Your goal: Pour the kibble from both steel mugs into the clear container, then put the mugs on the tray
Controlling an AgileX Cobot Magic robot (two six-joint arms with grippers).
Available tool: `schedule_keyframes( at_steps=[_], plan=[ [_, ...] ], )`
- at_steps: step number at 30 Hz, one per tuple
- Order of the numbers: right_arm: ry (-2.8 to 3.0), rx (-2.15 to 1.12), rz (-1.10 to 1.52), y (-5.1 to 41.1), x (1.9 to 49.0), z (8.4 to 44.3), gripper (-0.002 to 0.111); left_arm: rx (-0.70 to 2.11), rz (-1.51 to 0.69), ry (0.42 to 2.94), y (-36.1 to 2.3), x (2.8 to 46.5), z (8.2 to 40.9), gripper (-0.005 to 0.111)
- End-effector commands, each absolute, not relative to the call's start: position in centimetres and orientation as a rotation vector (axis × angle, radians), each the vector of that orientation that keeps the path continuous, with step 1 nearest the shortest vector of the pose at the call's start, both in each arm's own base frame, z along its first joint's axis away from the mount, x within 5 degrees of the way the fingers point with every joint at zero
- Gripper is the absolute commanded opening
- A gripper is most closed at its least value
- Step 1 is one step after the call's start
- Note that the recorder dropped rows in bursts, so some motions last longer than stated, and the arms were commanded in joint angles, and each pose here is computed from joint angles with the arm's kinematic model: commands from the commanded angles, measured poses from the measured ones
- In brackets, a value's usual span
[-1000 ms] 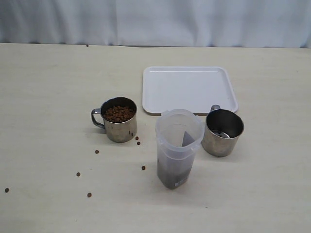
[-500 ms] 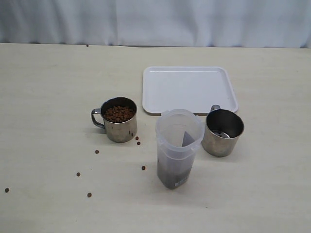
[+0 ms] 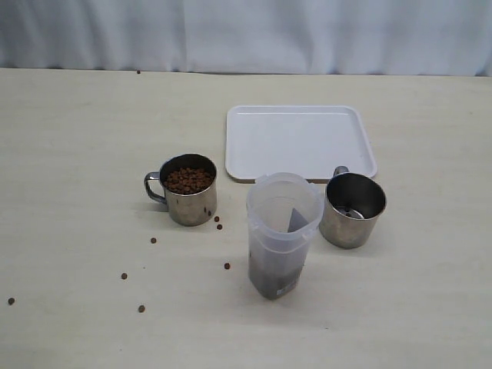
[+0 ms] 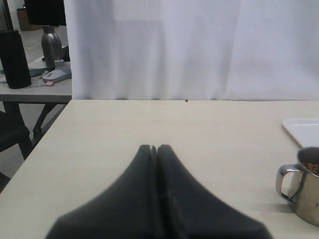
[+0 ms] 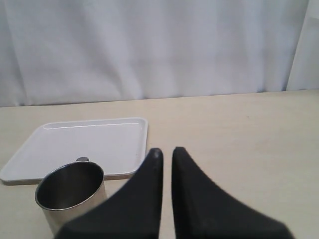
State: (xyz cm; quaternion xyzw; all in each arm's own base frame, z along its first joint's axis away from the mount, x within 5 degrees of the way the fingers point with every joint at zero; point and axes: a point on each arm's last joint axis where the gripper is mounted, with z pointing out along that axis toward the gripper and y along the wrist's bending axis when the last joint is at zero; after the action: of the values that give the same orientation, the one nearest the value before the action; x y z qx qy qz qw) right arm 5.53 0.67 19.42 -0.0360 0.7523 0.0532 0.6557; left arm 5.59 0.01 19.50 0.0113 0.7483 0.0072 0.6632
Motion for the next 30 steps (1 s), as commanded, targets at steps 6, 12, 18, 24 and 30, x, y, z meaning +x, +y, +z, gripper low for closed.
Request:
schedule_keyframes(
  at_steps=[6, 12, 18, 24, 30],
  plan=[
    [1.713, -0.084, 0.107, 0.6, 5.5, 19.2, 0.005, 0.022, 0.013, 1.68, 0.0, 5.6, 19.5, 0.0],
    [1.713, -0.084, 0.107, 0.6, 5.5, 19.2, 0.005, 0.022, 0.013, 1.68, 0.0, 5.6, 19.5, 0.0],
    [1.713, -0.084, 0.107, 0.6, 5.5, 19.2, 0.005, 0.026, 0.017, 1.655, 0.0, 5.6, 19.8, 0.0],
    [1.713, -0.084, 0.107, 0.6, 5.5, 19.2, 0.005, 0.025, 0.005, 1.462, -0.1, 5.6, 21.5, 0.0],
    [1.713, -0.084, 0.107, 0.6, 5.5, 19.2, 0.005, -0.007, -0.113, 1.335, -0.4, 5.4, 22.7, 0.0]
  ],
)
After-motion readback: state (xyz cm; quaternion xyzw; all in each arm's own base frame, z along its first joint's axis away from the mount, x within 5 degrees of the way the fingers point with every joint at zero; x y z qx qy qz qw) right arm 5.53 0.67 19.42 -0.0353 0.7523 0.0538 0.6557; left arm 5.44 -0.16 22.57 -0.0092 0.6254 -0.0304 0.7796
